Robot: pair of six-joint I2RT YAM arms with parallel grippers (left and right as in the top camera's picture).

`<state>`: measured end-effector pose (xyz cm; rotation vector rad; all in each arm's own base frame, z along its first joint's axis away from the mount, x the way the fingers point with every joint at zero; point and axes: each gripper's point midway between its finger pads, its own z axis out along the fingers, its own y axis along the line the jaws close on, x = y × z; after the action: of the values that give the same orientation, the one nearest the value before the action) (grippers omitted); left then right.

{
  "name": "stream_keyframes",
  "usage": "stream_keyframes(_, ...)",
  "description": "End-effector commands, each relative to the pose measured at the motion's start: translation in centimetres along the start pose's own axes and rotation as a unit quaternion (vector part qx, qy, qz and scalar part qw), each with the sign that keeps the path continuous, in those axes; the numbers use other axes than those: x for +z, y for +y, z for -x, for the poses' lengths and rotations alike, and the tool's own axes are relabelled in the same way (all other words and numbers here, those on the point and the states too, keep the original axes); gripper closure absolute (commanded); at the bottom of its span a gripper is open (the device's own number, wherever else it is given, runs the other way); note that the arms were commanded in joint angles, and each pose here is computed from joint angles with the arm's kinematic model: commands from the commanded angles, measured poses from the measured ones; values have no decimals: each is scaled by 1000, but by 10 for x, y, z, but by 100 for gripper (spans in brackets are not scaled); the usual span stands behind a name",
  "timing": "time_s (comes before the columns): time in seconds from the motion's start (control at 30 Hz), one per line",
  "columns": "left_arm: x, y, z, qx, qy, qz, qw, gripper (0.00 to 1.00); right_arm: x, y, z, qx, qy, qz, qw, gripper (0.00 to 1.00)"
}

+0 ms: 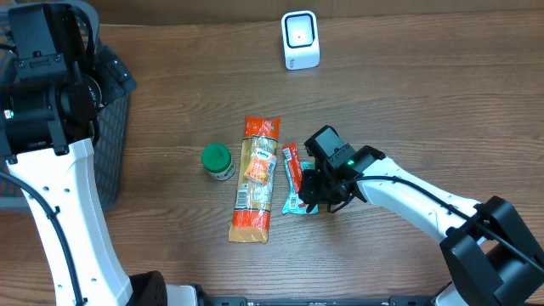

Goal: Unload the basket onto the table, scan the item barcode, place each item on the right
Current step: 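Grasp the red snack bar with the right gripper and lift it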

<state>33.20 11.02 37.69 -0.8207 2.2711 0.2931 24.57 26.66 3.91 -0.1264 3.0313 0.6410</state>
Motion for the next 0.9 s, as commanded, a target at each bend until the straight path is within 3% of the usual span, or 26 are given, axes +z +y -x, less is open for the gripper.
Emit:
stream_keyframes(0.0,1,3,3,3,-3,8,1000,0,1,1,-3,2,4,3,1000,71)
stream_keyframes(0.43,1,3,3,3,-3,8,1000,0,19,-7,-8,19,26,-5,999,72)
stream_keyframes(0.53,1,3,3,3,-3,8,1000,0,20,-4,-6,17,23,3,1000,83)
stream_keyframes(0.6,1,3,3,3,-3,8,1000,1,19,-2,-6,17,25,6,1000,96)
stream_keyframes(0.73,1,3,3,3,-3,8,1000,0,12,1,-6,16,26,20,999,96)
stream_keyframes(0.87,1,3,3,3,-3,7,1000,0,-12,16,-2,-55,15,65,996,96)
